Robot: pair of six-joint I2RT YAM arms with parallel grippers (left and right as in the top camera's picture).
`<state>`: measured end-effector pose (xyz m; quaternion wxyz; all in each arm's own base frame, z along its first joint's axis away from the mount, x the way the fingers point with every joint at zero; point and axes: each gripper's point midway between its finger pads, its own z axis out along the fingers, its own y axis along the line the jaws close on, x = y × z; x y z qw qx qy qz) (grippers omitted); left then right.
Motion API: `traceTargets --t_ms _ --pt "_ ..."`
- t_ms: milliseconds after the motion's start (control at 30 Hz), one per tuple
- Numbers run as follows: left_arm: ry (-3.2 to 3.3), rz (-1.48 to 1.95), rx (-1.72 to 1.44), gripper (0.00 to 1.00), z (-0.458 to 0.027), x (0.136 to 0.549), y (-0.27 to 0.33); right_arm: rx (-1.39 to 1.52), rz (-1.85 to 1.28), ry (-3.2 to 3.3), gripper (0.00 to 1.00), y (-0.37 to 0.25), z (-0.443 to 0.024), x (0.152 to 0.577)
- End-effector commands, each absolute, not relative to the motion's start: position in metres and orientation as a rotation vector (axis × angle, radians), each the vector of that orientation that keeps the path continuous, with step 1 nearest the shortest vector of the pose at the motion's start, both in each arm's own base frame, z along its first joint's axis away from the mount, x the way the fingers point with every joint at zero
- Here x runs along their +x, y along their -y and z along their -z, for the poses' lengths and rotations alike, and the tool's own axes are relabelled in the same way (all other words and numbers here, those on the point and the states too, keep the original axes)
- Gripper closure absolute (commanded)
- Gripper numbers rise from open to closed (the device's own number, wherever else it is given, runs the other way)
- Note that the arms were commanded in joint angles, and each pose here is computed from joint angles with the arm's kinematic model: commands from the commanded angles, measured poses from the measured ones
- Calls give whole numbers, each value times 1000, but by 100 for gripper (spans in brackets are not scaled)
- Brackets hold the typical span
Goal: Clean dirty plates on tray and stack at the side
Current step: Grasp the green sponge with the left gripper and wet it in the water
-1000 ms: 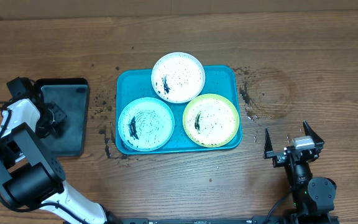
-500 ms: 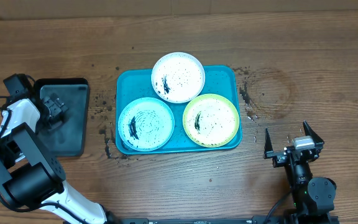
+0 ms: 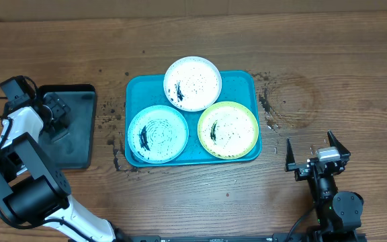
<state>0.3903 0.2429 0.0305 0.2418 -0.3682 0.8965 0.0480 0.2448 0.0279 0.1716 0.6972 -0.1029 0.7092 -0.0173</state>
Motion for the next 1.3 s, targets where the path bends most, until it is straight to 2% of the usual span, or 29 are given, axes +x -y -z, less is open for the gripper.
traceTargets --t_ms 0,267,333,433,533,600,667,767,800,867,900,967,1000,1033,1167,1267 --pt "-2470 -83 -982 18 -23 393 -236 -221 36 -1579 0 -28 -170 245" --pt "-2551 -106 -1026 19 7 376 -232 -221 36 -1580 0 -28 -170 245" --pt "-2576 -101 -1035 23 13 372 -230 -221 36 -1579 0 -28 -170 245" --pt "-2594 -97 -1042 45 15 369 -228 -221 36 -1579 0 -28 -170 245" --pt "-2602 -95 -1046 76 12 366 -226 -221 36 -1579 0 -28 -170 245" --pt "-2615 -92 -1050 89 10 362 -224 -221 36 -1579 0 -28 -170 245" --pt "-2631 -87 -1057 96 9 358 -221 -221 36 -1579 0 -28 -170 245" --pt "-2656 -72 -1065 96 10 353 -217 -221 36 -1579 0 -28 -170 245" --pt "-2657 -73 -1065 90 10 353 -217 -221 36 -1579 0 -28 -170 245" --pt "-2651 -76 -1061 37 9 354 -218 -221 36 -1579 0 -28 -170 245" --pt "-2643 -82 -1050 25 8 357 -220 -221 36 -1579 0 -28 -170 245" --pt "-2628 -98 -1022 15 6 361 -223 -221 36 -1579 0 -28 -170 245" --pt "-2622 -104 -998 5 5 364 -225 -221 36 -1580 0 -28 -170 245" --pt "-2618 -112 -970 2 4 367 -227 -221 36 -1579 0 -28 -170 245" --pt "-2598 -138 -888 6 0 376 -233 -221 36 -1579 0 -28 -170 245" --pt "-2579 -142 -883 18 -1 380 -235 -221 36 -1579 0 -28 -170 245"
